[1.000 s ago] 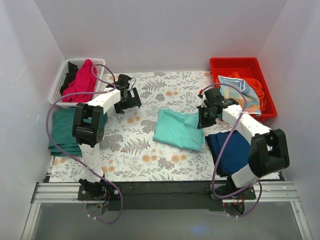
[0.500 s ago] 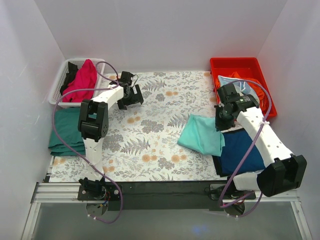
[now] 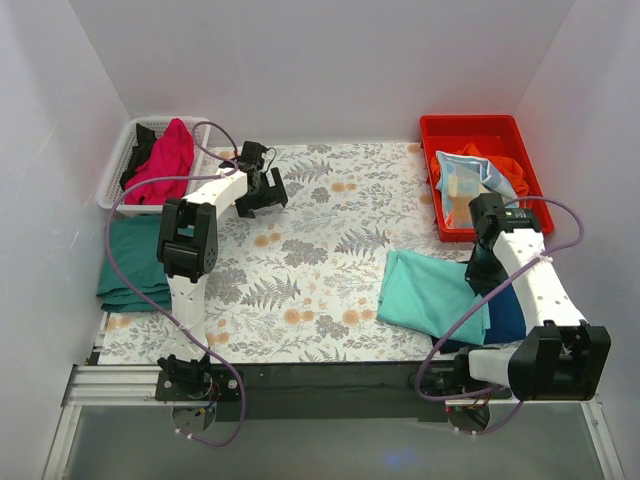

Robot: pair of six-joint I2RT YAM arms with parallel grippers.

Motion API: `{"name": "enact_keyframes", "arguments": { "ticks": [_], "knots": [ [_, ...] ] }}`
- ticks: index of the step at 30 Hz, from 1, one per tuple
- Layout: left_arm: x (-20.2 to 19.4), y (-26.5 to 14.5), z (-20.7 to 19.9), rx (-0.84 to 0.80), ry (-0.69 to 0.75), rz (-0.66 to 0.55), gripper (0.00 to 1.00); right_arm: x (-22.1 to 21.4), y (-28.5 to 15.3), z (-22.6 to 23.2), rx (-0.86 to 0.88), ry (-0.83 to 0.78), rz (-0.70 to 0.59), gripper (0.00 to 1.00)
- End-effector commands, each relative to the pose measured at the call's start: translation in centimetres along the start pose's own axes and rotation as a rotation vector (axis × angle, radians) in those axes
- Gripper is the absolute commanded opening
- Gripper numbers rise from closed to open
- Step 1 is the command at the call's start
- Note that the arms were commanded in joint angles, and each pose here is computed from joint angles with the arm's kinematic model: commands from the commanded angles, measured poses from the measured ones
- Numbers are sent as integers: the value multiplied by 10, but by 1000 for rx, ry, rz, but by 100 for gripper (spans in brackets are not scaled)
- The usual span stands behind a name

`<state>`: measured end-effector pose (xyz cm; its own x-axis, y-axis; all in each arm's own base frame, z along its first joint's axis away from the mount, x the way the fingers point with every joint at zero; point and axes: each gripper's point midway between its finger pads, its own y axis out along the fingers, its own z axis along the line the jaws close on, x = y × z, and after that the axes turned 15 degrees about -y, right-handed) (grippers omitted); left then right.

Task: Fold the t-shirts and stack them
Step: Put the neatly folded tshirt into the corner of the board with the right arm

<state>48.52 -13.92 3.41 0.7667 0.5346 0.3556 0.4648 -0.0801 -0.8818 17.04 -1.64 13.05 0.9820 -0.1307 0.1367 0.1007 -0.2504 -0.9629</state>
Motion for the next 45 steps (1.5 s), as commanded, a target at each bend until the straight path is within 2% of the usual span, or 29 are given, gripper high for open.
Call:
{"name": "enact_keyframes", "arguments": {
  "ticks": [1, 9, 14, 24, 25, 27, 30, 34, 39, 42, 45],
  "knots": [
    [-2, -8, -2, -12, 15, 7, 96, 3, 6, -49, -187, 138, 51, 1],
    [-6, -11, 1, -26, 7, 18, 96, 24, 4, -101, -380, 241, 47, 1],
    [-1, -10, 5, -24, -8, 16, 96, 39, 9, -124, -431, 283, 53, 1],
    [0, -10, 9, -43, -24, 34, 96, 39, 48, -124, -469, 265, 150, 1],
    [-1, -9, 10, -40, -24, 37, 96, 39, 51, -124, -479, 272, 159, 7],
    [-3, -7, 9, -44, -23, 46, 96, 42, 49, -127, -501, 278, 154, 27],
    [-4, -7, 8, -52, -21, 51, 96, 52, 36, -135, -525, 323, 87, 38],
    [-4, -6, 8, -54, -21, 49, 96, 68, 14, -139, -516, 354, -8, 40],
    [-4, -7, 7, -57, -20, 50, 96, 89, -8, -111, -414, 270, -129, 40],
    [-5, -6, 8, -57, -20, 52, 96, 102, -16, -60, -289, 140, -196, 40],
    [-4, -7, 8, -54, -20, 47, 96, 102, -28, 13, -157, -49, -262, 41]
  ]
}}
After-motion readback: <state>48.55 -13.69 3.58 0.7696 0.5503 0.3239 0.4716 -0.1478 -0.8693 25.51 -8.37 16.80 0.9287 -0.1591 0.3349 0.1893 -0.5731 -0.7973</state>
